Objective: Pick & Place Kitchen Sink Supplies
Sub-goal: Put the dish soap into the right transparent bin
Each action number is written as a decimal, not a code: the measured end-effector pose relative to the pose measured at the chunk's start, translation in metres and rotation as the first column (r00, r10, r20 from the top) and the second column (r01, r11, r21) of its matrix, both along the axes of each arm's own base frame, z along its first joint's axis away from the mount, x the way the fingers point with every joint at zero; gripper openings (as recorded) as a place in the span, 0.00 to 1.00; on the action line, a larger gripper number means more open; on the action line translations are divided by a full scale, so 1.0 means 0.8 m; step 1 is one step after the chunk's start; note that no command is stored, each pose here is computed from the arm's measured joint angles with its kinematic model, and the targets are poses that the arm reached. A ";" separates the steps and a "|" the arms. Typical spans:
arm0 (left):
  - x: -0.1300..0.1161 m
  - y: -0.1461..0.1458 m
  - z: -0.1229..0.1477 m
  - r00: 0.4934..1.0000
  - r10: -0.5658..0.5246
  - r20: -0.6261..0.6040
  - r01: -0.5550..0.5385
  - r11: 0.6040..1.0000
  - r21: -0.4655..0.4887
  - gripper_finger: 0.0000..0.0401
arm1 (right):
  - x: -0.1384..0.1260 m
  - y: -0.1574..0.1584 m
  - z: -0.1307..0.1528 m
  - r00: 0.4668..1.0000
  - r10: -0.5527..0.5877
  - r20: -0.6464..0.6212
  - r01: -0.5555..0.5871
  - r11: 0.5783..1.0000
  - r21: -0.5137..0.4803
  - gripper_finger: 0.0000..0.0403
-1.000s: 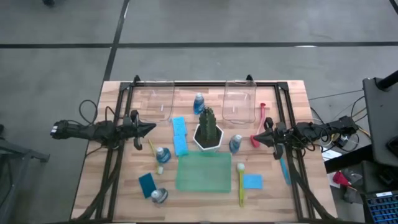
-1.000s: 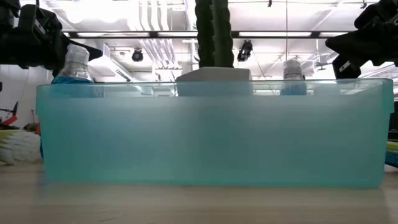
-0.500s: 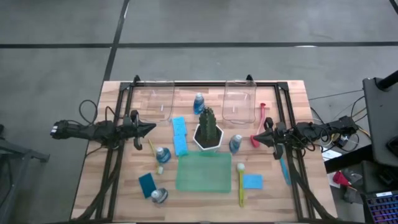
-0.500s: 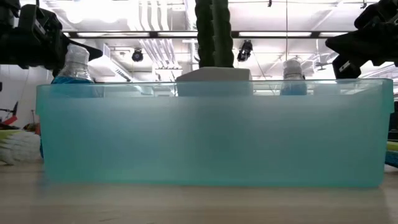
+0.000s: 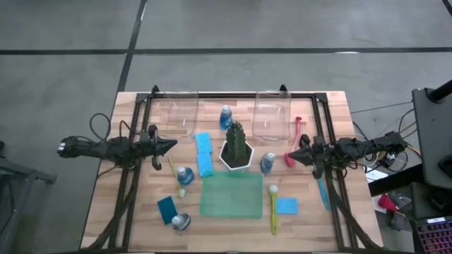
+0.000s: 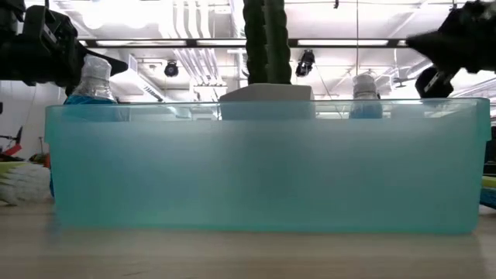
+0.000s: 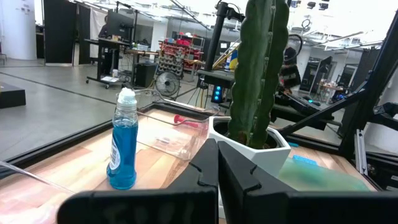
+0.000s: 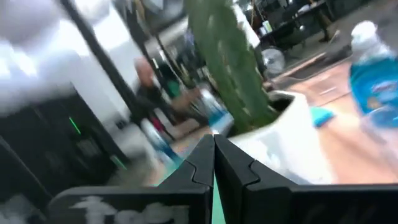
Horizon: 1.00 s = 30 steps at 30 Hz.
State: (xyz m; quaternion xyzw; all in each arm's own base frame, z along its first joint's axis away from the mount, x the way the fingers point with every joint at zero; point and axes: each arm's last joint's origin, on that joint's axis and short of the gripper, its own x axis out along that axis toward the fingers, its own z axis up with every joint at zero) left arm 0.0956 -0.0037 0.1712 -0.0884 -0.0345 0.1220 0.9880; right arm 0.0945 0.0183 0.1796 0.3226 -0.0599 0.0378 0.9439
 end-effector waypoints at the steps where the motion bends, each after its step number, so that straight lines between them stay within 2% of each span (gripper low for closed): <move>1: 0.000 0.000 0.000 1.000 0.000 0.000 0.000 1.000 0.000 0.00 | -0.001 -0.001 0.005 0.999 -0.017 0.038 0.012 0.994 0.110 0.02; 2: 0.000 0.000 0.000 1.000 0.000 0.000 0.000 1.000 0.000 0.00 | -0.002 -0.003 0.010 0.996 -0.039 0.076 0.022 0.975 0.221 0.02; 4: 0.000 0.000 0.000 1.000 0.000 0.000 0.000 1.000 0.000 0.00 | -0.004 -0.006 0.019 0.986 -0.073 0.148 0.004 0.905 0.426 0.02; 5: 0.000 0.000 0.000 1.000 0.000 0.000 0.000 1.000 0.000 0.00 | -0.005 -0.007 0.021 0.982 -0.087 0.169 -0.007 0.871 0.491 0.02; 7: 0.000 0.000 0.000 1.000 0.000 0.000 0.000 1.000 0.000 0.00 | -0.006 -0.009 0.022 0.975 -0.150 0.167 0.028 0.819 0.573 0.02; 9: 0.000 0.000 0.000 1.000 0.000 0.000 0.000 1.000 0.000 0.00 | -0.006 -0.011 0.021 0.970 -0.185 0.158 0.053 0.794 0.606 0.02; 12: 0.000 0.000 0.000 1.000 0.000 0.002 0.000 1.000 0.000 0.00 | -0.006 -0.010 0.024 0.968 -0.171 0.185 0.007 0.752 0.659 0.02; 17: 0.000 0.000 0.000 1.000 0.000 0.004 0.000 1.000 -0.001 0.00 | -0.005 -0.008 0.037 0.954 -0.119 0.277 -0.098 0.745 0.659 0.02; 21: 0.000 0.000 0.000 1.000 0.000 0.005 0.000 1.000 -0.001 0.00 | 0.003 -0.004 0.050 0.978 -0.039 0.207 -0.103 0.769 0.631 0.08; 26: 0.000 0.000 0.000 1.000 0.000 0.004 0.000 1.000 0.000 0.00 | 0.019 0.002 0.074 0.997 0.012 0.074 -0.053 0.808 0.587 0.26; 30: 0.000 0.000 0.000 1.000 0.000 0.002 0.000 1.000 0.000 0.00 | 0.033 0.005 0.092 0.995 0.003 -0.099 0.052 0.839 0.542 0.45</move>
